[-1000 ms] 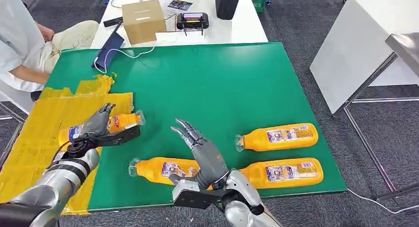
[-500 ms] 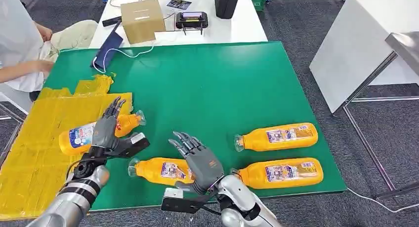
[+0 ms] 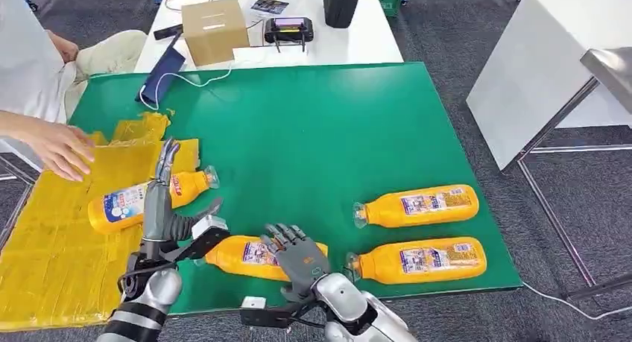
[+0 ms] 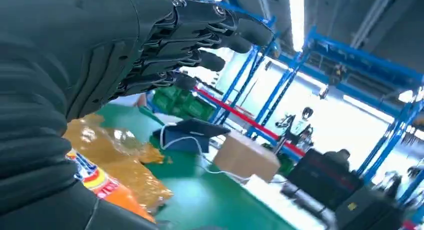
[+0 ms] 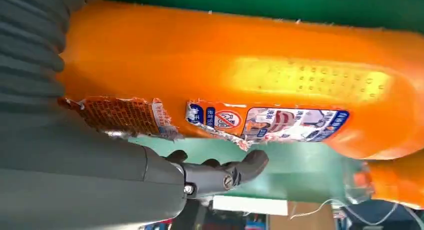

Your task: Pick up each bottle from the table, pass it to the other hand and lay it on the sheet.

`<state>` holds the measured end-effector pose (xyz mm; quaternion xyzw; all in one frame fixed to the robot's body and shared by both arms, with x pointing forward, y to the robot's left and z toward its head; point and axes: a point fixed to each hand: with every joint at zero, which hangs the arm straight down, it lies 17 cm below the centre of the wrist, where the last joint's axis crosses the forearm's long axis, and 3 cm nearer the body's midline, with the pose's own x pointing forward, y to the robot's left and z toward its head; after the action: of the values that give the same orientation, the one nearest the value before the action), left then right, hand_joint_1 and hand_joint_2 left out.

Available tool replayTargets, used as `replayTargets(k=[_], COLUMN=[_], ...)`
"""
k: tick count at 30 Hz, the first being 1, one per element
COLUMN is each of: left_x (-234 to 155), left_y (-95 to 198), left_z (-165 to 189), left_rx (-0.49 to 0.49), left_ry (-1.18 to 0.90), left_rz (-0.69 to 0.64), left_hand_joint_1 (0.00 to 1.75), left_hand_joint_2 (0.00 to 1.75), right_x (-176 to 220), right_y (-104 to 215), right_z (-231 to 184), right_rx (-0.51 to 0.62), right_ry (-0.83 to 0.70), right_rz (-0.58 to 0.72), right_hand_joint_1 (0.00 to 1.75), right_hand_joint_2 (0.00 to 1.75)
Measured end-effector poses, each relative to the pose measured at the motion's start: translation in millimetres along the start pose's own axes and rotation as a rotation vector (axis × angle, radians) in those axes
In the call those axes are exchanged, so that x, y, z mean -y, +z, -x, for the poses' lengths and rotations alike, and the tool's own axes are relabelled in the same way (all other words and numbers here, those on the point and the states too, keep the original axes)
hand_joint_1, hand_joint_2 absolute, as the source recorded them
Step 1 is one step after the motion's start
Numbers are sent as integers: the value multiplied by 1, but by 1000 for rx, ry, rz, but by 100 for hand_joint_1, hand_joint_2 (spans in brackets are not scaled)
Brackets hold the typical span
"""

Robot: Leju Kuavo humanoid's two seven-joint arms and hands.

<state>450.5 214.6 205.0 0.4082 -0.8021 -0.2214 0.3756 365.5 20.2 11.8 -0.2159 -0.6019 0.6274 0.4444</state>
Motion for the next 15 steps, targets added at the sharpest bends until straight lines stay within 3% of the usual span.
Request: replayTargets(k=[15], left_x=[-32], left_y=[3], left_z=[-37], left_rx=[10], left_ry=[132], left_rz=[-93], left_hand_joint_1=[0], left_hand_joint_2=[175], right_x=[10], right_y=[-13], right_z=[36], right_rx=[-171], right_ry=[209], right_rz=[42], right_hand_joint_1=[0], right_hand_joint_2=[175])
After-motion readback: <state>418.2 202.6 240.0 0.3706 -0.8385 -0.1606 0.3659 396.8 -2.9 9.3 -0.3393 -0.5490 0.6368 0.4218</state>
